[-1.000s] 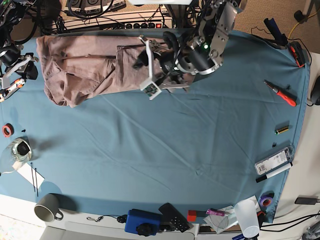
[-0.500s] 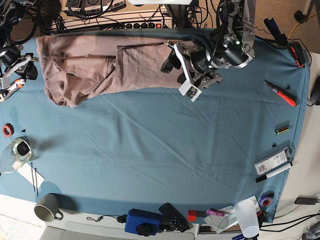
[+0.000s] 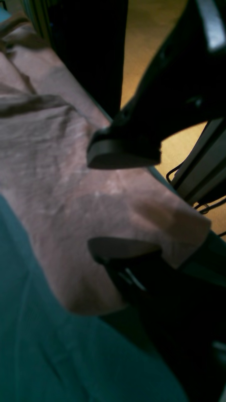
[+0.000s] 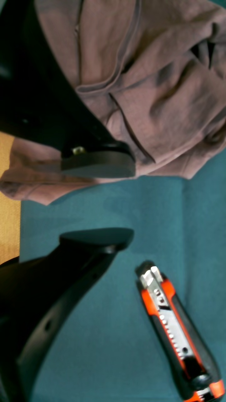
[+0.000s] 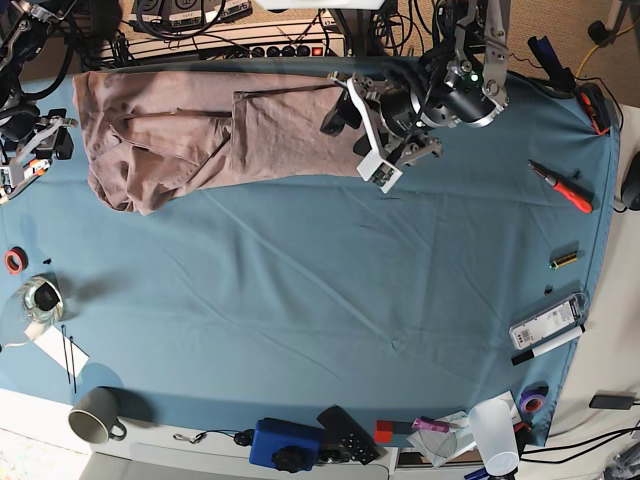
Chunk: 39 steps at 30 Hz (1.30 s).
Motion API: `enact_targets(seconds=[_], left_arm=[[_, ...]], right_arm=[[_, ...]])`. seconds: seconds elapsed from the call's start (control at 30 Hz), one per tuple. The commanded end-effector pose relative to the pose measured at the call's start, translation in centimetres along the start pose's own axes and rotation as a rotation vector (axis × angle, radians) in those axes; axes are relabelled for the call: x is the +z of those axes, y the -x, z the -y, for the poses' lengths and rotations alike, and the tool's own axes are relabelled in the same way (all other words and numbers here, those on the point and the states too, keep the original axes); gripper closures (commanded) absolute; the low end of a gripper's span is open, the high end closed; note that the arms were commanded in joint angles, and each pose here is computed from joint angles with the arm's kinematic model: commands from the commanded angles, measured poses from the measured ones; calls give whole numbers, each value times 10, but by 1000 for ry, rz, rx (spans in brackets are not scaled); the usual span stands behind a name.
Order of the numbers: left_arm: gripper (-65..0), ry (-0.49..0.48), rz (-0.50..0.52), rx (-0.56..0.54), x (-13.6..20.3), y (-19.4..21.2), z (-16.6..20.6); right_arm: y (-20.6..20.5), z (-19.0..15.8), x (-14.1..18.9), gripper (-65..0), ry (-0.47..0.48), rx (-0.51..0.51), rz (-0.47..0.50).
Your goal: Fold the T-shirt properly
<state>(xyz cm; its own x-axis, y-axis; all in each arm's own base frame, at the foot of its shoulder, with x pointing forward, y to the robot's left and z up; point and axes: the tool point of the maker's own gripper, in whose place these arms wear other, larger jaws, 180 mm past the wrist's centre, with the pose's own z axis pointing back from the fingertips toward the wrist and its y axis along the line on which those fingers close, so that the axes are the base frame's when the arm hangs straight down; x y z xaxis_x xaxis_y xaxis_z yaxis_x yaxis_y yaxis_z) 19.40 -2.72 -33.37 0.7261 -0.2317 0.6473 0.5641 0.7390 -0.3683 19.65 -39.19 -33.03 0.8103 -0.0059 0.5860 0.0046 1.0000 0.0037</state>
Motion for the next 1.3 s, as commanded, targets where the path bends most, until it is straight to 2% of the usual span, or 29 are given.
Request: enact_targets(seconds=[0.0,0.13,0.27,0.47,0.6,0.7,0.83,1.07,1.13,1.17,1.27], left_arm=[[-345,18,44,-7,3,-10,6],[-345,20,39,-3,3,-8,7],[-345,19,39,-3,3,-8,7],[-345,19,40,-3,3,-8,7],[-345,19,39,-3,3,-8,7],[-345,19,40,-3,3,-8,7],[-345,19,62,-3,3,-12,7],[-345,19,61,-3,3,-12,7],[-345,19,61,-3,3,-12,7],[-345,19,60,-3,3,-12,7],[-345,19,58,-3,3,-11,7]], right_arm=[[-15,5,7,-262,13,27,35],[-19,5,6,-262,6,20,66],[-14,10,-5,-262,-19,-52,75],[-5,-12,-24,-262,-243,-251,41],[9,-11,-35,-262,-275,-328,10],[26,-14,-40,-262,-295,-363,-49],[35,-33,-51,-262,-357,-363,-97],[54,-86,-72,-260,-476,-239,-253],[56,-93,-74,-253,-490,-222,-271],[55,-93,-74,-213,-492,-220,-268],[44,-87,-74,-5,-481,-229,-234]])
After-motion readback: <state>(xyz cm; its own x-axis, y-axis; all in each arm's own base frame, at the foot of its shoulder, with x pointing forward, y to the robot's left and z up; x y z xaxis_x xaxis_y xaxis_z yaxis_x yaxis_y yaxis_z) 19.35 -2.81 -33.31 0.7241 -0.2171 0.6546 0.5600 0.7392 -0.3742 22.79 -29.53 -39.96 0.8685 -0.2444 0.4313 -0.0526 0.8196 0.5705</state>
